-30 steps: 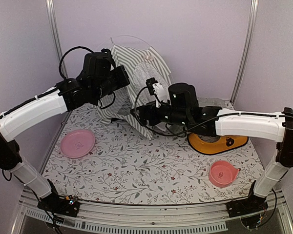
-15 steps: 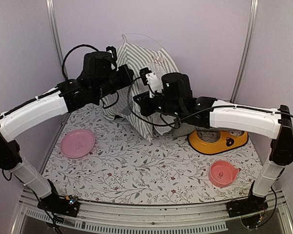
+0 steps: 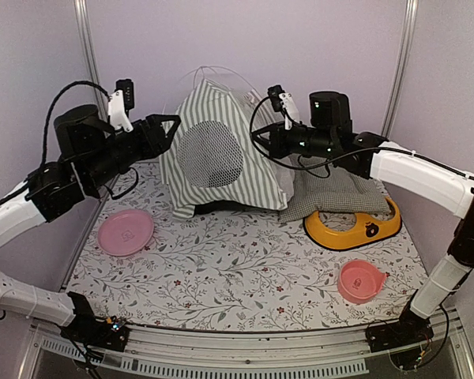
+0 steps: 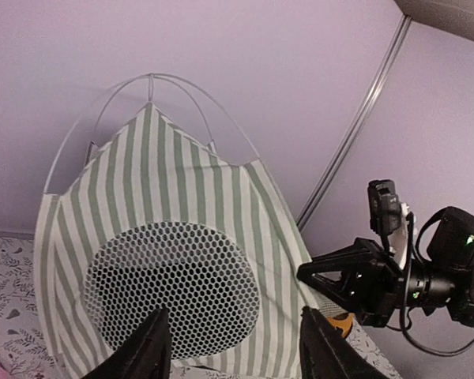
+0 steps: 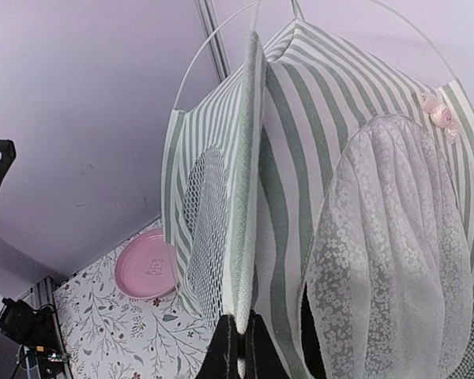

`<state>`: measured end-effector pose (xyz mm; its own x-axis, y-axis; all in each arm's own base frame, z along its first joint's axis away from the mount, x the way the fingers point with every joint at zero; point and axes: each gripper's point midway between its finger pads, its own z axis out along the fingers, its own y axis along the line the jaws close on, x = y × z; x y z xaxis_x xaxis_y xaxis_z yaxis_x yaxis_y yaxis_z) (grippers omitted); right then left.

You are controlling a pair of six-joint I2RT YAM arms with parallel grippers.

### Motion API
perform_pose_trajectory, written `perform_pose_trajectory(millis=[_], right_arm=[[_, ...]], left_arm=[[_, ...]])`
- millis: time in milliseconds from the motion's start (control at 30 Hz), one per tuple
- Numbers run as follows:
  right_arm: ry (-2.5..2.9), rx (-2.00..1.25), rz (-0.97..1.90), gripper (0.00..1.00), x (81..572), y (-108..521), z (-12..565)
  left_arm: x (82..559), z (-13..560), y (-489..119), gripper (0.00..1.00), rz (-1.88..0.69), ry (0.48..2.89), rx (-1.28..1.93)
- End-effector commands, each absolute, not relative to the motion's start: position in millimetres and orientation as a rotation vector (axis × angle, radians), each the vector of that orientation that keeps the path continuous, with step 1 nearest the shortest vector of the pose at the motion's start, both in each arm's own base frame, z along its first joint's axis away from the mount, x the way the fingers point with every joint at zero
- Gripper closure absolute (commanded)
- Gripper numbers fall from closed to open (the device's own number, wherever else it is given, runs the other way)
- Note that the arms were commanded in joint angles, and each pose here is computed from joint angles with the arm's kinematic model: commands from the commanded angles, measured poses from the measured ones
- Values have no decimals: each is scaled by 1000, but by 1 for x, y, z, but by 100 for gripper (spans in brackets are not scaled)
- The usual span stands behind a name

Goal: Set up the pet tent

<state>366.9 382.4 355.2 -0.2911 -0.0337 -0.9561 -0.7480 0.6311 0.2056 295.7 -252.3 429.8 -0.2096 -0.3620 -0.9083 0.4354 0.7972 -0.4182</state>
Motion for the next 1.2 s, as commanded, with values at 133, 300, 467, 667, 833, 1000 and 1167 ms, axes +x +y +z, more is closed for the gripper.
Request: perform_pose_trajectory(millis=[133, 300, 467, 667, 833, 1000, 1167], right_arm=[[1627, -745, 1014, 100, 358, 353, 397], [1631, -759, 1064, 100, 363, 338, 398], [1635, -772, 1114, 100, 371, 326, 398], [1635, -814, 1174, 100, 372, 319, 397], [1654, -813, 1180, 100, 377, 315, 395], [1665, -809, 1187, 100, 381, 313, 393], [1677, -831, 1207, 100, 384, 312, 390]], left_arm=[[282, 362, -167, 48, -533, 1720, -45], [283, 303, -172, 57, -561, 1858, 4], [281, 260, -186, 60, -666, 1938, 79], [290, 239, -196, 62, -762, 1967, 139], [299, 235, -205, 67, -841, 1970, 202], [298, 234, -215, 68, -938, 1963, 265], [299, 231, -218, 65, -965, 1962, 300]])
